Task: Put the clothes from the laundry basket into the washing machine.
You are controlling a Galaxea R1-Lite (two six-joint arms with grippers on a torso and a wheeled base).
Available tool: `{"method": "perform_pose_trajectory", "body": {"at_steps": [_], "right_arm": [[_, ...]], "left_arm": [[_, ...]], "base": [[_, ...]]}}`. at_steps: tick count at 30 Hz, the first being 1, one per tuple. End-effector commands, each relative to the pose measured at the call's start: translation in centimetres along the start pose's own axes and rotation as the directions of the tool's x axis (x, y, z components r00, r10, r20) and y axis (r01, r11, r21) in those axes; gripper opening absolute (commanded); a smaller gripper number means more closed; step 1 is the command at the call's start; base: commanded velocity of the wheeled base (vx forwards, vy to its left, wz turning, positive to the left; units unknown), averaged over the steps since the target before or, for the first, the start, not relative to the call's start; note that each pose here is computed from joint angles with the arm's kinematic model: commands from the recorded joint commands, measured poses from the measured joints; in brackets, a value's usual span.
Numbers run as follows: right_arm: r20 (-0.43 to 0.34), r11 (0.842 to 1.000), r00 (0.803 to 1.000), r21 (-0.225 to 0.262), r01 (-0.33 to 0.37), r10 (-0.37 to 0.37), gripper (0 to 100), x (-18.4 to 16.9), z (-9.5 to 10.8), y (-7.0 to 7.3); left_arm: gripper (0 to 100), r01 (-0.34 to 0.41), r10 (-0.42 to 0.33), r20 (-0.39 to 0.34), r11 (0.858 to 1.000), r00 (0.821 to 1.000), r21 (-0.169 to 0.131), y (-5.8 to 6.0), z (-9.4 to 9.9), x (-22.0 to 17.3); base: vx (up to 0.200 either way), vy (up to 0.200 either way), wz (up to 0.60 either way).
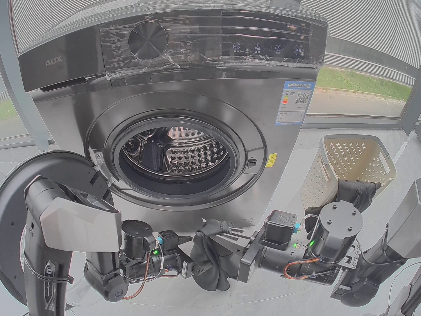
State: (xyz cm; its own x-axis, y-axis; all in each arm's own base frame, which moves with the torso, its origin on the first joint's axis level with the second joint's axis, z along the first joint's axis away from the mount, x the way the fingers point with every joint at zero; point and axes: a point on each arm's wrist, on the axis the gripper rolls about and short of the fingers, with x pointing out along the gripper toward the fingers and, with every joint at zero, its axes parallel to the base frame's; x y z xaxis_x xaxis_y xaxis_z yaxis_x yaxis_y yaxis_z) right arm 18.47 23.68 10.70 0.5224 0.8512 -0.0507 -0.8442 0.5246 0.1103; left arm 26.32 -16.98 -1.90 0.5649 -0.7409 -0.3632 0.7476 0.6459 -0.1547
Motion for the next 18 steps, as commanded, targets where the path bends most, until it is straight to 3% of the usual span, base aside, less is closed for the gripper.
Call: {"method": "perform_pose_trajectory", "body": {"at_steps": [1, 3, 4, 12, 18], "right_arm": [[-0.009, 1.0, 1.0, 0.002, 0.0, 0.001, 0, 0.0, -0.2, 0.0], [-0.01, 1.0, 1.0, 0.001, 0.0, 0.0, 0, -0.1, -0.2, 0.0], [-0.009, 1.0, 1.0, 0.001, -0.002, 0.002, 0, -0.1, -0.2, 0.1], [-0.02, 1.0, 1.0, 0.005, 0.022, -0.022, 0, -0.5, -0.4, -0.6], [-0.029, 0.992, 0.991, 0.001, 0.127, -0.127, 0, -1.7, -0.4, -3.4]], "left_arm": [[100, -0.01, 0.009, -0.023, 1.0, 1.0, -0.011, 0.5, -1.0, 0.6], [100, -0.018, 0.018, -0.023, 1.0, 1.0, -0.012, 0.8, -1.1, 0.8], [0, -0.025, 0.025, -0.019, 1.0, 1.0, -0.014, 1.1, -1.1, 0.8], [0, -0.034, 0.034, 0.018, 0.999, 0.999, -0.005, 1.6, -0.4, 1.2], [0, -0.1, 0.1, 0.1, 0.995, 0.99, 0.0, 2.0, 3.0, -3.5]], "base": [[0.0, 0.0, 0.0], [0.0, 0.0, 0.0], [0.0, 0.0, 0.0], [0.0, 0.0, 0.0], [0.0, 0.0, 0.0]]}}
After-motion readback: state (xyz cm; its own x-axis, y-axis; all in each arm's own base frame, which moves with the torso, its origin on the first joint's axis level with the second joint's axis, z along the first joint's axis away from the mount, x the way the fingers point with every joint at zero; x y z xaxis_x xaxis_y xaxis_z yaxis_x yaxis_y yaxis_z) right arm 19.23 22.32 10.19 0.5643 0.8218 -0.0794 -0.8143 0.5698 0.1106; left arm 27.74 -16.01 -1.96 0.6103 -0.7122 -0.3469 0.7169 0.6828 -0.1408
